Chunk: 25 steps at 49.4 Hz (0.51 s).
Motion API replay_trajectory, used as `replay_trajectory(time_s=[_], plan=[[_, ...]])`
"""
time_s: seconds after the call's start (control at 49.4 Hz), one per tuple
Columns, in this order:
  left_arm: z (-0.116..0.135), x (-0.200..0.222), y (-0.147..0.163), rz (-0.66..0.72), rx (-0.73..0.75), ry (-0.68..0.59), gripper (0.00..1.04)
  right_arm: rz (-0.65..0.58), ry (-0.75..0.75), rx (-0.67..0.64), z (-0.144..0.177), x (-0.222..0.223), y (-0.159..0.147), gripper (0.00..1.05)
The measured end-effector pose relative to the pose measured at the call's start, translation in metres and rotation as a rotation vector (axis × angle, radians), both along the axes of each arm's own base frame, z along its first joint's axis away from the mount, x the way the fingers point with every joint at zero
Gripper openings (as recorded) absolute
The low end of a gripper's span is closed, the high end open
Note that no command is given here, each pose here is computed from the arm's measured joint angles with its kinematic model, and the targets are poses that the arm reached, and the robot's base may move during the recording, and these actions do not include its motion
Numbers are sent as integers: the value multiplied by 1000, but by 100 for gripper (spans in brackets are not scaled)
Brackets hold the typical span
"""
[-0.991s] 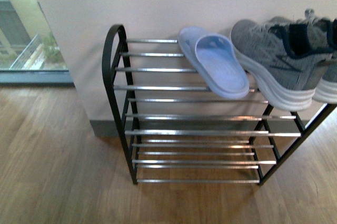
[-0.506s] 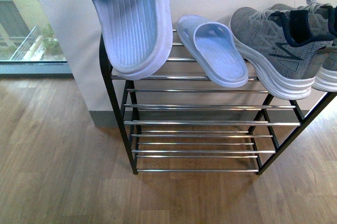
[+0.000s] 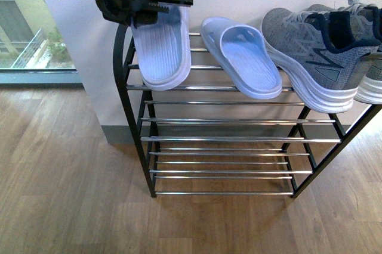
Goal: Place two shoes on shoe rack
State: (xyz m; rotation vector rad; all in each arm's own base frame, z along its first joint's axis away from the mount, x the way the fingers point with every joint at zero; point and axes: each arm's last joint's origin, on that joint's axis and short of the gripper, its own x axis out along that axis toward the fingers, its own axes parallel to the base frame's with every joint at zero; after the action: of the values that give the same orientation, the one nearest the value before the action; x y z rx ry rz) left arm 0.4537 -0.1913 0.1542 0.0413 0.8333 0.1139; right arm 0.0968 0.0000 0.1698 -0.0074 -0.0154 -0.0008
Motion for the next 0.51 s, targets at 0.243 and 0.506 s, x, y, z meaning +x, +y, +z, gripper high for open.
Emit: replay_trajectory(time_s=[0.243,0.506], plan=[[-26,23,-9,-2,84,84,2,0,0,0,0,0,0,95],[-31,23,-20,-81,27,127,28,0,0,0,0,0,0,95]])
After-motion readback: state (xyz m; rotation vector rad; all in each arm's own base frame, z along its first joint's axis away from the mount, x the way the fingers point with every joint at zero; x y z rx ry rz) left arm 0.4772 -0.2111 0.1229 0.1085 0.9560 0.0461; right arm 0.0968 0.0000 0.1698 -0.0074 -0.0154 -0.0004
